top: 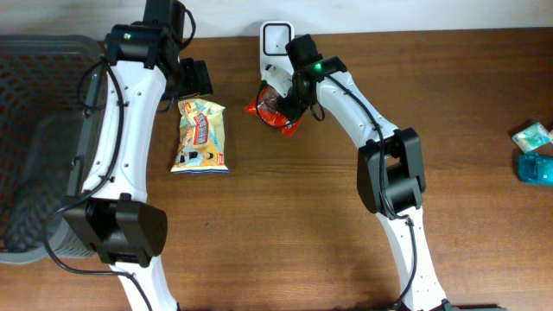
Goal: Scan the item barcode
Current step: 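Hold red bag up to scanner with right gripper, then carry red bag right and drop it beside the bottle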
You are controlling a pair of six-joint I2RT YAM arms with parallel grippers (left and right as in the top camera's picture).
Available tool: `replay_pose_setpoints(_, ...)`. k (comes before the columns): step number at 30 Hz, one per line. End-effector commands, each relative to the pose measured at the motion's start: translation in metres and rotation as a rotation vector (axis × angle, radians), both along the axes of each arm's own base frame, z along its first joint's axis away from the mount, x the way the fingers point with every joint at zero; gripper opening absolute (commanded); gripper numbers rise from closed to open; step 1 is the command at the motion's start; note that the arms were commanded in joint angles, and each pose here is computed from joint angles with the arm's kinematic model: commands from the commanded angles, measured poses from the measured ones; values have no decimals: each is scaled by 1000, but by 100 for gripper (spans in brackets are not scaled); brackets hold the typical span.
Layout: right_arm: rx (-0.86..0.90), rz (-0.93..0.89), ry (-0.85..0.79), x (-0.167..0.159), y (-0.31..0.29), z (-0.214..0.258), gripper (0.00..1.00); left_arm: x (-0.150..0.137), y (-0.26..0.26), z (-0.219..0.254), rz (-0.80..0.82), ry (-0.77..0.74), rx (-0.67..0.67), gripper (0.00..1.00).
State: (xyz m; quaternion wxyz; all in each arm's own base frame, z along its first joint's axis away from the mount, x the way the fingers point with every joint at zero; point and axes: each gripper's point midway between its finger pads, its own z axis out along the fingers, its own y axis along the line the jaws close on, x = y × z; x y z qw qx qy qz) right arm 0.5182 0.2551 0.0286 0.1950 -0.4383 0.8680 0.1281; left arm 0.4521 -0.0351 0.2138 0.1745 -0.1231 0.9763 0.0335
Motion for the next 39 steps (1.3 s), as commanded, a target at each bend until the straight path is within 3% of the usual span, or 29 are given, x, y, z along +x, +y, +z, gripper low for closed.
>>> replay_pose_setpoints(1, 35, -98, -4, 6, 3, 23, 4, 0, -1, -4, 10, 11, -9, 99)
replay_pose_setpoints(9, 226, -247, -191, 51, 21, 138, 4, 0, -1, -4, 10, 11, -9, 99)
replay_pose_setpoints(12, 281, -426, -289, 83, 7, 162, 4, 0, -1, -4, 11, 11, -9, 99)
replay_pose_setpoints(18, 380, -737, -333, 123, -12, 148, 4, 0, -2, -4, 8, 11, -9, 99)
replay_pose_setpoints(23, 358, -779, -276, 127, -12, 107, 4, 0, -2, -4, 9, 11, -9, 99)
replay_pose_setpoints(31, 385, -798, -318, 133, -25, 135, 4, 0, -2, -4, 8, 11, -9, 99)
replay_pose_setpoints(35, 411, -901, -381, 134, -86, 198, 4, 0, -2, -4, 8, 11, -9, 99)
replay_pose_setpoints(39, 245, -1187, -409, 114, -223, 222, 4, 0, -2, -4, 9, 11, -9, 99)
